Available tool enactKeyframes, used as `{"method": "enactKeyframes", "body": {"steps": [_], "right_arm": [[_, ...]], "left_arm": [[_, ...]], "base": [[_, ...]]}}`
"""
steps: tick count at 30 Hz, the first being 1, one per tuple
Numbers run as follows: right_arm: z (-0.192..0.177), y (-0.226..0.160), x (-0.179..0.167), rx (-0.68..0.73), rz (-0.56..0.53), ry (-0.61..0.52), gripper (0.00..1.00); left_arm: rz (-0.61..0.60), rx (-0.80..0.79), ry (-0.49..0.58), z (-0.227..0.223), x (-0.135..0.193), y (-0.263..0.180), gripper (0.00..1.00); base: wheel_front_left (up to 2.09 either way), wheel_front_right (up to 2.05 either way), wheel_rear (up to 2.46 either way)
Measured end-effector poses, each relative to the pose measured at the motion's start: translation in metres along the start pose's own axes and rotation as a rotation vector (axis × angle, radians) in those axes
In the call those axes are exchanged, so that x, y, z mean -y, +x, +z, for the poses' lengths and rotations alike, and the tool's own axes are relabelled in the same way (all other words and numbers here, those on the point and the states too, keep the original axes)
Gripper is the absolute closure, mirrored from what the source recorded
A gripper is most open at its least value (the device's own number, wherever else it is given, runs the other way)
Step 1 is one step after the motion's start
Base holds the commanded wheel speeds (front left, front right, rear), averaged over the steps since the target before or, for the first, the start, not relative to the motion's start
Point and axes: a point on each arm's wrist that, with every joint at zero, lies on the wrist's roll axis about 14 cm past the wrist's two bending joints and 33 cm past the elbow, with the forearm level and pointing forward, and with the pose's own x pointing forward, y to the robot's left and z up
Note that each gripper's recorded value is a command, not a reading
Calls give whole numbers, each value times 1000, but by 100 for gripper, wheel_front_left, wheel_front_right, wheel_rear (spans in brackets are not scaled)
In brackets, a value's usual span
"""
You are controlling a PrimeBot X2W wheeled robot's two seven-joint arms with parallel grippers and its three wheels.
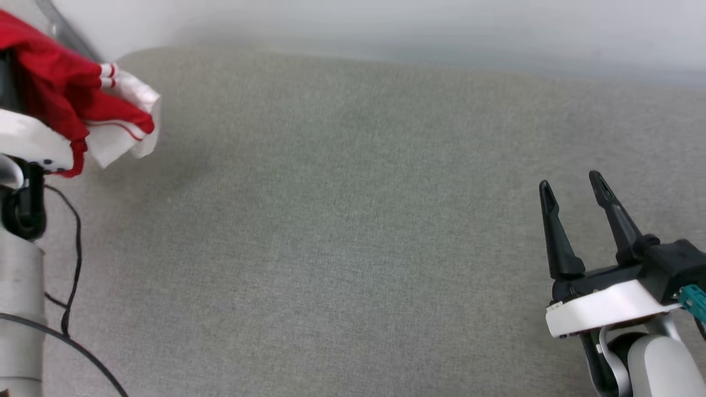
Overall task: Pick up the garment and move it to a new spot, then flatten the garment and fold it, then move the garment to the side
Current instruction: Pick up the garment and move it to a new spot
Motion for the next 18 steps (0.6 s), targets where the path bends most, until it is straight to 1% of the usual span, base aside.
{"method": "enactKeyframes", "body": {"steps": [4,8,13,18], "right_arm": [[15,-16,4,20,-31,-12,0],[28,-34,13,33,-72,-27,0],[38,-57,28,40,-139,-46,0],[45,-83,52,38,-230,-65,0]], "left_arm": [[-58,136,-53,39,29,-5,100],[-160,191,-109,52,76,-16,100],[-344,180,-182,50,157,-35,100],[-573,116,-264,42,251,-69,100]], "base": [[0,0,0],[0,0,0],[0,0,0],[0,0,0]]}}
